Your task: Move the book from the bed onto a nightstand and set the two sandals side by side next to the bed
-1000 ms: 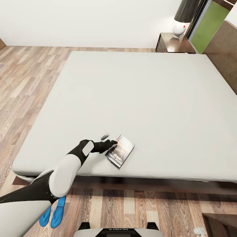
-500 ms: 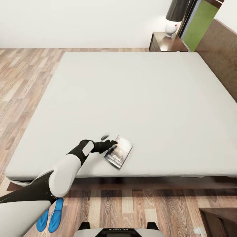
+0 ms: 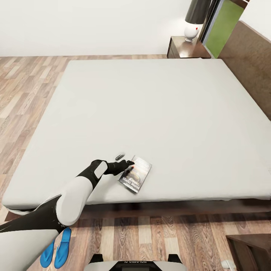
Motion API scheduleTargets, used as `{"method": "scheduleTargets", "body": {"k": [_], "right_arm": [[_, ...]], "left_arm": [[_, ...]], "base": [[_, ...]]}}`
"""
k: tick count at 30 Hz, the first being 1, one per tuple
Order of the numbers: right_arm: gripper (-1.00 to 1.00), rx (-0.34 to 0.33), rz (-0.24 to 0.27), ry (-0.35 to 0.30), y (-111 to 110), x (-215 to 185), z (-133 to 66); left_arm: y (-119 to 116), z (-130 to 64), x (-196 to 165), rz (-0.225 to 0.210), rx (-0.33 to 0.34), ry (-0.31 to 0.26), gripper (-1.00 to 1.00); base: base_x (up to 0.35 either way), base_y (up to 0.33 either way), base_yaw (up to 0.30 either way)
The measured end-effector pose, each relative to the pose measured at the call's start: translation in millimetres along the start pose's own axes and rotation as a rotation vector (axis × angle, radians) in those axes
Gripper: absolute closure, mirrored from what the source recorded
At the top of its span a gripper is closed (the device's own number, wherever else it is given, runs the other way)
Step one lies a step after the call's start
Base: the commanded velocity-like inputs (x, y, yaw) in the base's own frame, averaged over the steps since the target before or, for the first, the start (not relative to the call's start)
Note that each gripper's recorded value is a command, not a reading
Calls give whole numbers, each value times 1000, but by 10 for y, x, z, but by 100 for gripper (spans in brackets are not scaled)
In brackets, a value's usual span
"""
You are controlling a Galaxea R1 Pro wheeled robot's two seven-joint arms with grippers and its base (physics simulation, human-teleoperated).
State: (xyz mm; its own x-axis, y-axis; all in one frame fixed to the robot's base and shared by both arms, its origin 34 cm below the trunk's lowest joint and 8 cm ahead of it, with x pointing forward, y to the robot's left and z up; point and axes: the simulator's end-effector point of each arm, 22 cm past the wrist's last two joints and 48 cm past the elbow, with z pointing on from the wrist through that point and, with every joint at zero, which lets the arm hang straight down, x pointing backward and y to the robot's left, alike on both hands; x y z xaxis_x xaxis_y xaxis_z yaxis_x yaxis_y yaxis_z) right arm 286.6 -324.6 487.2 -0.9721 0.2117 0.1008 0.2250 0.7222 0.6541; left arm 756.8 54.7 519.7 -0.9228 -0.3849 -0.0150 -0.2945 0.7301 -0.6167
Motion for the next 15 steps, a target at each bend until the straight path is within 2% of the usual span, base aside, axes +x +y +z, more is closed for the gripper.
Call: {"method": "scheduleTargets", "body": {"k": [15], "right_arm": [[-100,0,0,0,1,-1,0]], "left_arm": [[-3,2,4,-4,2,1,-100]], "base": [[0,0,-24]]}}
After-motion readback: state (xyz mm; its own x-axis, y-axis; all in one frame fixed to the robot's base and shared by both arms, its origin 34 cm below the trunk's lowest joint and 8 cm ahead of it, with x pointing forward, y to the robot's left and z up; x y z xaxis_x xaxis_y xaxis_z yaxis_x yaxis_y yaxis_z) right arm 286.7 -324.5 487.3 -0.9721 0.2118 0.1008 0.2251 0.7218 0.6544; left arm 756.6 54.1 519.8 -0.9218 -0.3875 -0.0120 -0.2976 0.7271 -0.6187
